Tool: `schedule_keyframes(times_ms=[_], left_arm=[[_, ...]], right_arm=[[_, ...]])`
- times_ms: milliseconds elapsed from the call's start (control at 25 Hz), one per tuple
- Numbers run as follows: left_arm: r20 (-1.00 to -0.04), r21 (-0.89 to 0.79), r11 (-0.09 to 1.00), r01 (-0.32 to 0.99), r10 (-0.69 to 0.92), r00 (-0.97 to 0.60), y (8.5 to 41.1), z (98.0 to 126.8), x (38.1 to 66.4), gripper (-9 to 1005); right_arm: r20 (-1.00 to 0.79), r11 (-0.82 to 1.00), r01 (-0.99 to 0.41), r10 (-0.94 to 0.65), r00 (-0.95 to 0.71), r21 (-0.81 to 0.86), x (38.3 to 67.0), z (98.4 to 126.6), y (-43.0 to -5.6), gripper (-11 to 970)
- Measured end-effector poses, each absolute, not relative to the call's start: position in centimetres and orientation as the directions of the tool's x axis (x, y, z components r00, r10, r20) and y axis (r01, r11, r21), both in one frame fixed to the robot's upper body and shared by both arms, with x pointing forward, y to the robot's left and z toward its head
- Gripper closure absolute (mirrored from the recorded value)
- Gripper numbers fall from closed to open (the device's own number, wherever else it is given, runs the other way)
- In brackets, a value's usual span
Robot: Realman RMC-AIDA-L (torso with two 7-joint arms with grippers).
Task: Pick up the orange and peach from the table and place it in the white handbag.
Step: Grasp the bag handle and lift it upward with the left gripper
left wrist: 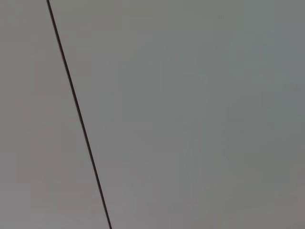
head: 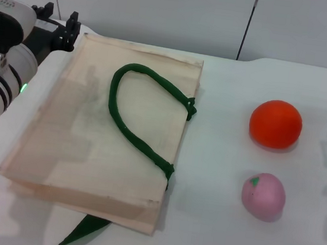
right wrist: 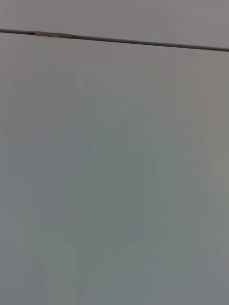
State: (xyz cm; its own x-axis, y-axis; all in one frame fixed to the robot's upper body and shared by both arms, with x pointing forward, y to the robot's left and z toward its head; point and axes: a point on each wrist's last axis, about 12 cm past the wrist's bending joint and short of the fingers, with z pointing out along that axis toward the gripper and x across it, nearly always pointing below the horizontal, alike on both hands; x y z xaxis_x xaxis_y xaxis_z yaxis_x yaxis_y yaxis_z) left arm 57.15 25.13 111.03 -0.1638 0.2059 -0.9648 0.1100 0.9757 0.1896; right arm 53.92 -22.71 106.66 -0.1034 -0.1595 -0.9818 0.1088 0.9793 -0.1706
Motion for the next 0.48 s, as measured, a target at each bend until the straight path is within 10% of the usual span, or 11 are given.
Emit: schedule_keyframes(times_ms=[480], left_arm=[[-0.965,0.187,0.976,0.107,0.203,-0.164,25.15,111.04,57.22,525]], right_arm=[[-0.982,0.979,0.108,-0.160,-0.103,-0.171,53.96,106.68,-22.69,111]])
